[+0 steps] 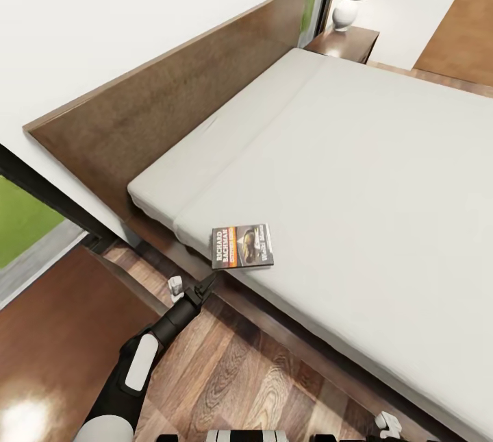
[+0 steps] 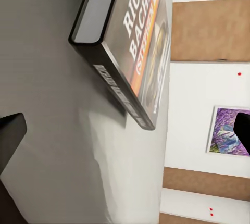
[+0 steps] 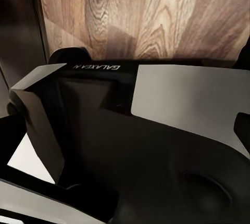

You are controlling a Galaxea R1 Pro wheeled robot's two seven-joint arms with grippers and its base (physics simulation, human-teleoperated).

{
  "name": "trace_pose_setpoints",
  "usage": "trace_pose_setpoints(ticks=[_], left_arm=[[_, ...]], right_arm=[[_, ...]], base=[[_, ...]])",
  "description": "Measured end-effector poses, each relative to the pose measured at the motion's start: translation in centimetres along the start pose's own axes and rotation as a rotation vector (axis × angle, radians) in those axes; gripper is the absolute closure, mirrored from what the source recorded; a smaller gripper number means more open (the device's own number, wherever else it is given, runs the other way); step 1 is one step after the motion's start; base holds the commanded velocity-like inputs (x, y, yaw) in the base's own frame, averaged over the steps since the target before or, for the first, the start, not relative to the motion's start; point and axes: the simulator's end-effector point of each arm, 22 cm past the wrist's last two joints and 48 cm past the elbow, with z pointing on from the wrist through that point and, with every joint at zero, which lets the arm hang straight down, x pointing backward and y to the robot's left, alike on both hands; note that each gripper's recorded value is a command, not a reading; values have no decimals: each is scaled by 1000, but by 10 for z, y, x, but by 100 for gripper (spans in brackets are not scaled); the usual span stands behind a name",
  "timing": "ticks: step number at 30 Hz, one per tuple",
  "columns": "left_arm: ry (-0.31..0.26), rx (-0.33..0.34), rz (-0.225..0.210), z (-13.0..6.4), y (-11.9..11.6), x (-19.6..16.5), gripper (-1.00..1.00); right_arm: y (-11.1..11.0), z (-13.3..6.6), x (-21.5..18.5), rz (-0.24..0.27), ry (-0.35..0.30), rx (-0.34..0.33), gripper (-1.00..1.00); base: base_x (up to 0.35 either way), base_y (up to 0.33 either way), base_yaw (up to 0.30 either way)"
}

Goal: In the bedroom, move the book from the bed onto either nightstand, and place the two sandals side by side next to the bed.

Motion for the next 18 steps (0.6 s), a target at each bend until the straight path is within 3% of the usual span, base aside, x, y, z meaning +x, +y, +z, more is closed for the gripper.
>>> trace_pose_setpoints(ticks=[8,18], left_arm=[[0,-1,1,0,0,0,-100],[0,0,1,0,0,0,-100]], right_arm=[[0,0,0,0,0,0,-100],[0,0,0,0,0,0,-100]], base=[[12,0,0],[141,0,0]])
